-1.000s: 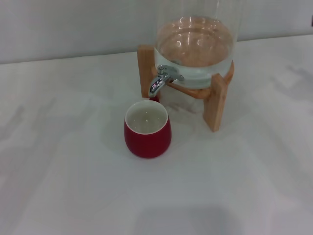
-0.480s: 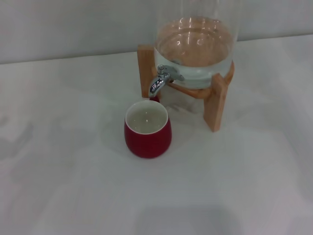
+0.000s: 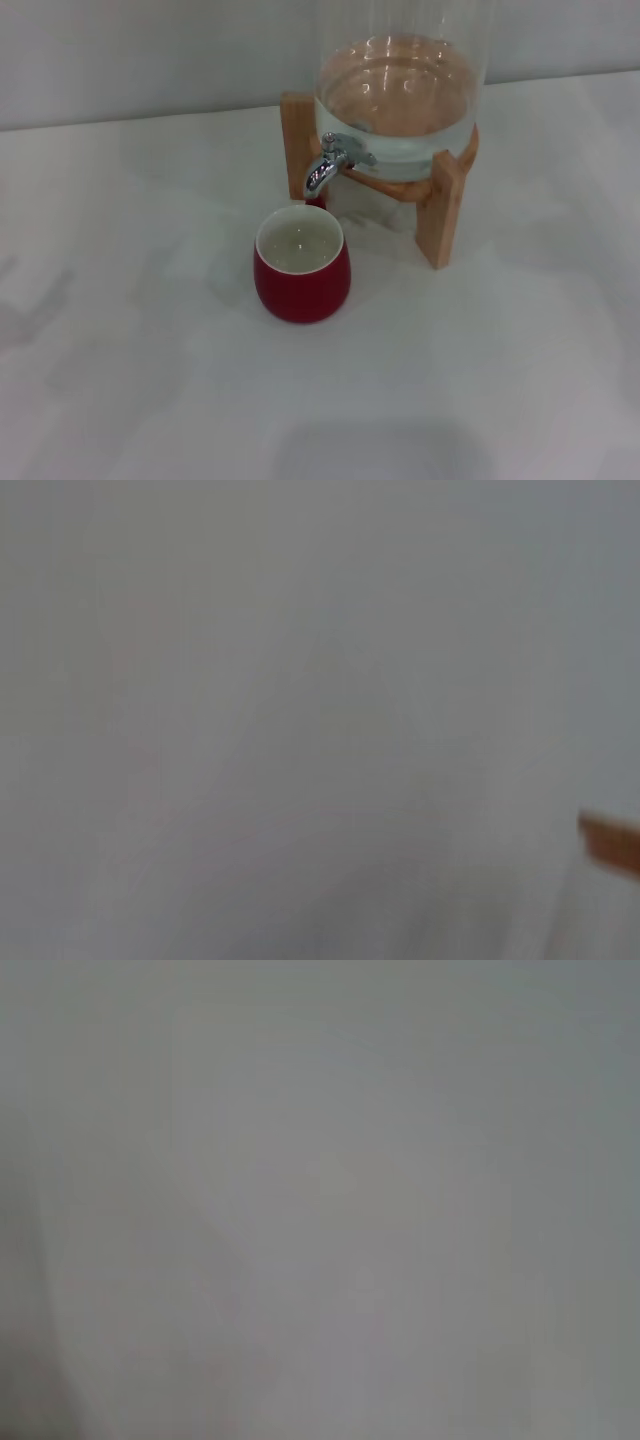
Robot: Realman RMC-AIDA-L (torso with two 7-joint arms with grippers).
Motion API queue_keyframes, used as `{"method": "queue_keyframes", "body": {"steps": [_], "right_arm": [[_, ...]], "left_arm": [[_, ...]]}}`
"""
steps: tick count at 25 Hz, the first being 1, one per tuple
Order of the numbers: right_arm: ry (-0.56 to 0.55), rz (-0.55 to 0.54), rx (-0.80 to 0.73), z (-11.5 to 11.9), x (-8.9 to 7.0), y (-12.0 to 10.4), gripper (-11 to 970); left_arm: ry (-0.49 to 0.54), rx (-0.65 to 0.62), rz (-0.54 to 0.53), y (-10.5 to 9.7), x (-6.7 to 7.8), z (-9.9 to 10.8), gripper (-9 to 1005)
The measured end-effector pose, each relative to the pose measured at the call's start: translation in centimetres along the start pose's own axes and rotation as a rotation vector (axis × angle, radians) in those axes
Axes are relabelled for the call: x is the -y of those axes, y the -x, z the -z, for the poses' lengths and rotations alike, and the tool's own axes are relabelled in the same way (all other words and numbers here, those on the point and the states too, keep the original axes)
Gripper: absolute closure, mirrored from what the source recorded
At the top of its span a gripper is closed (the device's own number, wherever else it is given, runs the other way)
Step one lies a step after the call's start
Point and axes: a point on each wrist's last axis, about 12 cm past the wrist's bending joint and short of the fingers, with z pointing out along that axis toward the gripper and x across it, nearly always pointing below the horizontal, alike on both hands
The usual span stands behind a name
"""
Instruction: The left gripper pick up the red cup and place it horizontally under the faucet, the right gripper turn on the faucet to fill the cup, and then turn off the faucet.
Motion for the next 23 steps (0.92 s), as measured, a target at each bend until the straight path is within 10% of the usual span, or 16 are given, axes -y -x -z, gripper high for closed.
{"method": "queue_keyframes", "body": {"steps": [23], "right_arm": [[0.019,-0.077,-0.006,-0.6,-0.3,-1.8,237]], "left_arm": [[0.0,0.13,0.115,-2.5,-3.0,-2.4,121]]}}
